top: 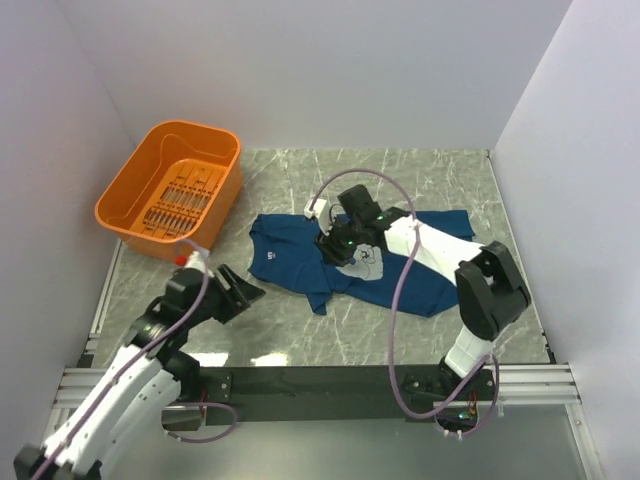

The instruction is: Fold and stack the t-shirts

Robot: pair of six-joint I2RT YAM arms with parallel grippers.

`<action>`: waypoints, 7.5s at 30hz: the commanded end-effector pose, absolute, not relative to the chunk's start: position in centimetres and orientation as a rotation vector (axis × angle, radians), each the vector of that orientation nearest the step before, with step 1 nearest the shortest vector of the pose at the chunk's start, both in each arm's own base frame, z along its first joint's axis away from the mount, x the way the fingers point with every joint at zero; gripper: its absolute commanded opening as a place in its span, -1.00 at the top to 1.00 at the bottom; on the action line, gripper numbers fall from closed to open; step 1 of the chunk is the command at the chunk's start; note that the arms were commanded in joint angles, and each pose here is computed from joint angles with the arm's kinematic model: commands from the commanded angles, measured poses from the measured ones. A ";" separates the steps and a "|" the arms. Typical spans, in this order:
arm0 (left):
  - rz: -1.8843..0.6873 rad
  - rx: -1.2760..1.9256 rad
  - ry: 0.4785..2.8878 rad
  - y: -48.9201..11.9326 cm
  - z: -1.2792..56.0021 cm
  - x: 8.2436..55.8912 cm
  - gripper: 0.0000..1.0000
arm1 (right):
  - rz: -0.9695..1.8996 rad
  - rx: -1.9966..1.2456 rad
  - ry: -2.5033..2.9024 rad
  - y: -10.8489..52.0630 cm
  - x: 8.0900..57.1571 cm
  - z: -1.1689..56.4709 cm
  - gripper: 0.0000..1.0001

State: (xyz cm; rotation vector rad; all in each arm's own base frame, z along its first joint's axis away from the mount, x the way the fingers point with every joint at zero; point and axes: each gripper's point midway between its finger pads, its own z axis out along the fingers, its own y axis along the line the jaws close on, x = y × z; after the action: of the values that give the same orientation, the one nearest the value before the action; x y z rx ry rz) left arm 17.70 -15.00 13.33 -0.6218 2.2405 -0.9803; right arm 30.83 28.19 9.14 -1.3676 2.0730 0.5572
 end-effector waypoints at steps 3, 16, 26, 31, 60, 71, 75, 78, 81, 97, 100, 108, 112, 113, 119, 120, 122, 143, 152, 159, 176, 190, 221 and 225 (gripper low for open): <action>-1.173 -0.417 2.310 -20.3 12.2 17.1 -0.35 | 0.766 -1.464 1.895 26.6 28.1 14.6 -0.03; -0.791 -0.260 2.416 -30.4 6.4 19.3 -0.41 | 0.710 -1.074 1.887 17.3 29.8 20.1 -0.03; -0.421 -0.225 2.459 -31.2 2.8 21.3 0.17 | 0.723 -1.023 1.882 15.6 28.5 20.1 -0.03; -0.402 -0.181 2.425 -31.3 4.5 20.8 0.87 | 0.731 -1.003 1.865 15.1 28.4 20.9 -0.02; -1.158 -0.438 2.210 -21.8 15.9 19.5 -0.04 | 0.756 -1.885 1.531 25.8 18.2 11.8 -0.03; -0.987 -0.486 1.863 -13.4 23.8 17.5 -0.49 | 0.522 -2.124 1.334 32.4 15.8 7.5 -0.07; -0.983 -0.482 1.781 -11.9 25.4 16.7 -0.56 | 0.489 -2.219 1.289 33.8 14.7 5.5 -0.07; -0.964 -0.464 1.766 -11.4 25.7 16.5 -0.56 | 0.484 -2.261 1.250 34.4 13.6 4.5 -0.07; -0.948 -0.438 1.749 -11.1 26.2 16.4 -0.56 | 0.481 -2.284 1.252 34.6 13.2 3.7 -0.07; -0.791 0.443 1.320 -14.7 33.7 14.1 -0.86 | 0.772 -2.181 1.225 31.2 12.7 10.5 0.96; -0.754 0.793 1.304 -17.8 31.1 13.5 -0.85 | 0.868 -2.161 1.218 29.5 12.2 11.7 0.98; -0.802 1.200 1.319 -22.2 23.5 14.0 -0.68 | 0.961 -2.020 1.317 28.6 13.7 12.8 1.00; -0.834 1.211 1.392 -23.7 20.7 14.6 -0.61 | 0.999 -1.954 1.364 28.7 14.6 13.4 1.00; -0.835 1.215 1.380 -24.0 20.4 14.6 -0.61 | 1.000 -1.925 1.388 28.8 15.0 13.6 1.00; -0.796 1.283 1.463 -25.7 16.4 13.9 -0.64 | 1.020 -1.806 1.469 29.3 17.1 14.7 1.00; -0.787 1.295 1.464 -25.8 16.4 13.8 -0.64 | 1.021 -1.783 1.486 29.4 17.4 15.0 1.00; -0.766 1.310 1.477 -25.9 15.9 14.0 -0.64 | 1.040 -1.750 1.518 29.9 17.9 15.4 1.00; -0.583 1.168 1.676 -25.8 14.1 17.3 -0.61 | 1.226 -1.524 1.663 32.3 21.6 18.8 1.00; -0.706 1.142 1.629 -27.0 16.0 16.3 -0.68 | 1.224 -1.468 1.697 33.0 23.0 19.1 1.00; -0.577 1.083 1.783 -26.2 14.0 18.3 -0.61 | 1.250 -1.418 1.699 32.8 23.6 20.1 1.00; -0.409 0.937 1.869 -24.8 15.2 21.1 0.12 | 1.274 -1.314 1.763 32.0 25.0 19.8 1.00; -0.384 0.890 1.874 -24.0 16.5 21.5 0.57 | 1.272 -1.306 1.786 31.9 25.1 19.3 1.00; -0.246 0.367 2.097 -25.8 15.5 24.5 -0.12 | 1.269 -1.248 1.824 32.2 25.7 19.2 1.00; -0.151 0.338 2.102 -24.3 15.2 24.5 0.11 | 1.267 -1.245 1.831 32.2 25.7 19.1 1.00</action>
State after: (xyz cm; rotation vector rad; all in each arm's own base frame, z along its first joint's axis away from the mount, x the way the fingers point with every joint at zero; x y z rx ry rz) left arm 23.44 -25.17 13.00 0.4450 2.1507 -0.2230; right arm 25.08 32.00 18.33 -1.2578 1.8665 1.2757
